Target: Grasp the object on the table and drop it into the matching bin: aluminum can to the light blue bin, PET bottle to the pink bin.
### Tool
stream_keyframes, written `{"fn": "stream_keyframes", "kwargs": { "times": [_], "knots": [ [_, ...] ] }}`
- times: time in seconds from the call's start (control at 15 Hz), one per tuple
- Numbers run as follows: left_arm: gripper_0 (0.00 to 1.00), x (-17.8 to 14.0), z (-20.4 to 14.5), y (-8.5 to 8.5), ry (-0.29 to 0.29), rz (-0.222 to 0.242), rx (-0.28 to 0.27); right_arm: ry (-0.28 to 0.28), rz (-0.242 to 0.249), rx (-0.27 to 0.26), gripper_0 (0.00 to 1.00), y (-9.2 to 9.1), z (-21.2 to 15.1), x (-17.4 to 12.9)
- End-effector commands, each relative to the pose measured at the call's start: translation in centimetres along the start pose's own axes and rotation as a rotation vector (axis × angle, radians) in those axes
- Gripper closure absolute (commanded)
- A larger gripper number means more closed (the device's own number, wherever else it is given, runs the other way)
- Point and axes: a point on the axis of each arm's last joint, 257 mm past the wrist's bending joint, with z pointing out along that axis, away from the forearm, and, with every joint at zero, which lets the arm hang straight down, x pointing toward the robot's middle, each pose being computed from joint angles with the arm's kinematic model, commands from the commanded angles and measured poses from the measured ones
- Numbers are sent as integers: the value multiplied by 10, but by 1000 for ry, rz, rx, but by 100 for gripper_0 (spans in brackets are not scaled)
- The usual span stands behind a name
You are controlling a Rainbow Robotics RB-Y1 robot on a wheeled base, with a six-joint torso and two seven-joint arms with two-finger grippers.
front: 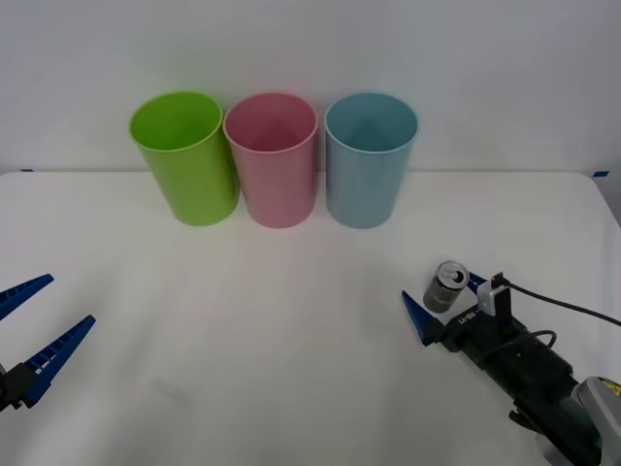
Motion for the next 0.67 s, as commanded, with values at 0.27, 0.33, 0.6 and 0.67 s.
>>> {"fn": "stream_keyframes", "kwargs": {
  "times": [0.27,0.33,0.6,0.67],
  "knots": [
    [0,0,0,0,0,0,0,1,0,3,85,0,0,0],
    [0,0,0,0,0,0,0,0,2,2,100,0,1,0],
    [0,0,0,0,0,0,0,0,5,3,100,0,0,0],
    [0,0,0,0,0,0,0,0,5,3,100,0,0,0]
  ]
}}
